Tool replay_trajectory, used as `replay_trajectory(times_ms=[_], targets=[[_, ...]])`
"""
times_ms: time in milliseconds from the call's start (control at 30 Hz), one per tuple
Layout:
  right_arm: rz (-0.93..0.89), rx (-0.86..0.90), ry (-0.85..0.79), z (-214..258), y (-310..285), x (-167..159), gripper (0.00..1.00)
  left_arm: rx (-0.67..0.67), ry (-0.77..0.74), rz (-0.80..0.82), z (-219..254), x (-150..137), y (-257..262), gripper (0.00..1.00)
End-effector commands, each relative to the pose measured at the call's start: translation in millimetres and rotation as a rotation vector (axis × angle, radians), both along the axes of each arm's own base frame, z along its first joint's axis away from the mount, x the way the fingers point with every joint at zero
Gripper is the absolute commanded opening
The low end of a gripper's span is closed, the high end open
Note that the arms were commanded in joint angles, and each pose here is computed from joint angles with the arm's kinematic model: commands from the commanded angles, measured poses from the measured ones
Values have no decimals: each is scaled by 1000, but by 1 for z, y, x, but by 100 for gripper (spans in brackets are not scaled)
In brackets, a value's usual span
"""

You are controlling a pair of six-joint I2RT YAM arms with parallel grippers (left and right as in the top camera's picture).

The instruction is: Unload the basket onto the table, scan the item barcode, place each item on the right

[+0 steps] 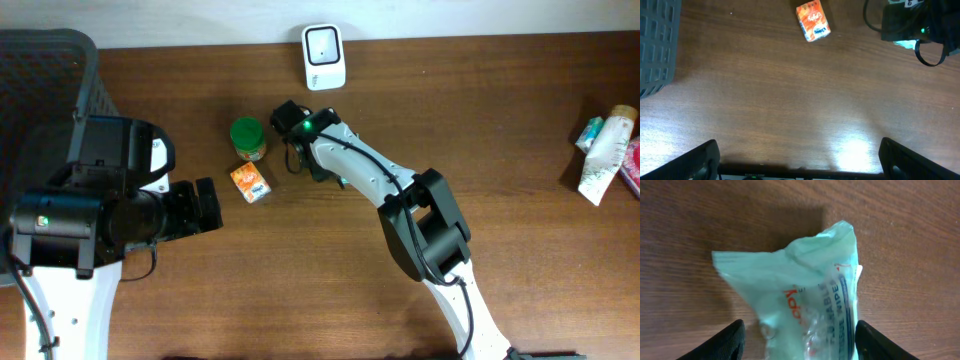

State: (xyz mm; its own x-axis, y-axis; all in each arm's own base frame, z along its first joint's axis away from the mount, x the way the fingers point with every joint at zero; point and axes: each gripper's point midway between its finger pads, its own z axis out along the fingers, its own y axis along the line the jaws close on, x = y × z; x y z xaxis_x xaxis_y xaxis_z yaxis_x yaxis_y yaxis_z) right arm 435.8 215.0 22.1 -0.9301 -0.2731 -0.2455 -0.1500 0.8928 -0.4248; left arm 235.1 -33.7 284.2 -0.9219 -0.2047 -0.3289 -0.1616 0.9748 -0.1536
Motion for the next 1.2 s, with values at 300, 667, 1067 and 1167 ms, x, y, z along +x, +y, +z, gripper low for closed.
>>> replay_trajectory(times_ms=[300,667,1067,1167], targets=[[-86,-48,-55,-13,-18,-3,62,8,-15,-4,3,-1,2,99],[-121,27,13,-15,-16,-21,38,8,-15,-4,3,-1,2,99],[-49,672,404,20,-38,-19,38,8,-15,-4,3,-1,2,99],[-82,640,402,19,-55,-18,38,8,-15,-4,3,-1,2,99]])
